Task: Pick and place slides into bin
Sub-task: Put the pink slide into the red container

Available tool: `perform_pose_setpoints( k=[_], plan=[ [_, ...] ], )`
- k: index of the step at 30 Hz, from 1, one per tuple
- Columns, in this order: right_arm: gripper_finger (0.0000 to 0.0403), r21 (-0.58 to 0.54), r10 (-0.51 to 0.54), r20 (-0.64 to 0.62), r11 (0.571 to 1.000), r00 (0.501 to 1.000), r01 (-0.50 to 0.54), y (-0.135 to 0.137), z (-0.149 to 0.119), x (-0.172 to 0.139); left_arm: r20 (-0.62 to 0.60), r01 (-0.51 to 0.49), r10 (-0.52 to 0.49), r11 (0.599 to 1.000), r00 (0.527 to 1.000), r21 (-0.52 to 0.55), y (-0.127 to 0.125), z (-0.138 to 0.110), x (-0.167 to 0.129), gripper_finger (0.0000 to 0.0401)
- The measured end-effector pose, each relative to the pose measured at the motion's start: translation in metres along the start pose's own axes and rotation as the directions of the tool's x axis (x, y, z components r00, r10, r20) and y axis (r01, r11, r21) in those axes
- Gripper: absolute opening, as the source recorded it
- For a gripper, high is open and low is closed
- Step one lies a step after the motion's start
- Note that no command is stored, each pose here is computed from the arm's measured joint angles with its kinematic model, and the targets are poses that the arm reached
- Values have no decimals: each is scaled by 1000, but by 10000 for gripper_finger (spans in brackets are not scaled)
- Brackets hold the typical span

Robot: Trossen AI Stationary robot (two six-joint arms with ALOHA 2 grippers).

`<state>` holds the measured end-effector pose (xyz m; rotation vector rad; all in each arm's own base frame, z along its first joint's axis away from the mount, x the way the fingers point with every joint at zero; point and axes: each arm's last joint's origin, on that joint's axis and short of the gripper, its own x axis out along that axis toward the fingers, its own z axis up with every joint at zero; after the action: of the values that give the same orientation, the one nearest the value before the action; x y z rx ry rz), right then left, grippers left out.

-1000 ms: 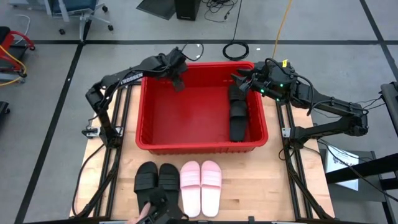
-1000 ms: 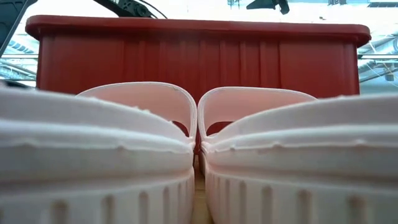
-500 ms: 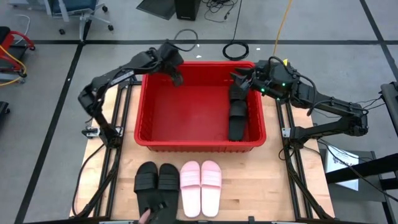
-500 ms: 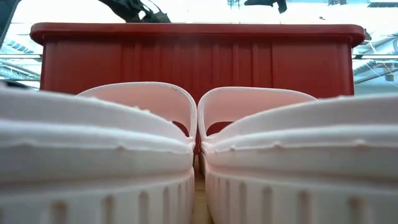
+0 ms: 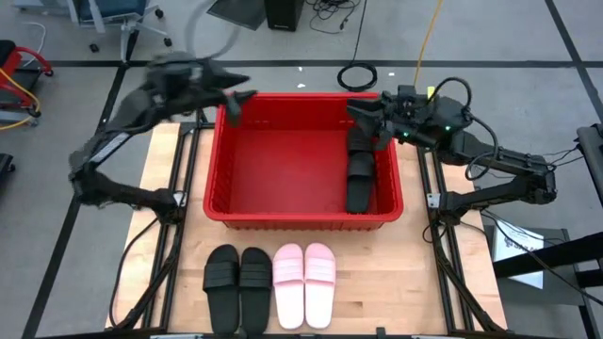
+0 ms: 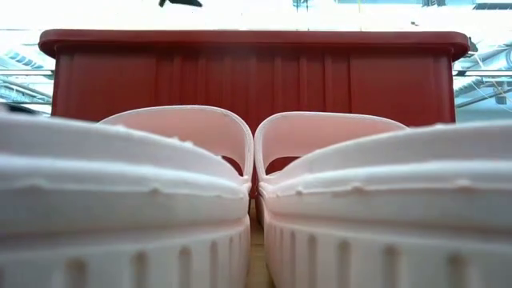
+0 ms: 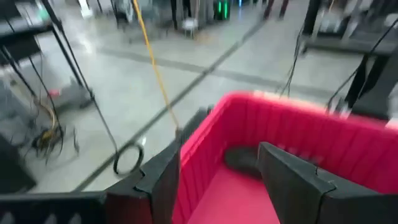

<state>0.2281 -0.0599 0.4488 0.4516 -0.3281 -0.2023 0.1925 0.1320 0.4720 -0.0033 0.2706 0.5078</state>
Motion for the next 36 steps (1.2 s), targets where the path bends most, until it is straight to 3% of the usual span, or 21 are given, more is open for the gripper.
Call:
perform_pose_setpoints(
  k=[5,9,14,19,24,30,36],
  plan=[
    [171,37,189,156,980,970,-197,22,1,10,118,42,-38,999,992,-29,-8,11,-48,214],
    [171,12,305,301,946,903,-323,39,-1,16,193,147,-131,987,972,-66,-15,15,-76,214],
    [171,8,402,396,898,826,-441,59,-15,22,261,255,-235,966,936,-47,-23,18,-101,214],
    [171,-31,462,476,860,749,-510,84,-33,22,348,295,-268,955,898,-27,-28,23,-121,214],
    [171,-115,518,498,834,695,-539,121,-26,20,399,360,-304,930,865,-71,-33,27,-130,214],
    [171,-168,576,334,816,747,-554,168,-8,18,440,452,-365,885,821,-110,-40,31,-133,214],
    [171,-159,558,147,828,817,-538,209,-1,14,532,623,-497,778,686,-77,-49,41,-144,214]
  ],
)
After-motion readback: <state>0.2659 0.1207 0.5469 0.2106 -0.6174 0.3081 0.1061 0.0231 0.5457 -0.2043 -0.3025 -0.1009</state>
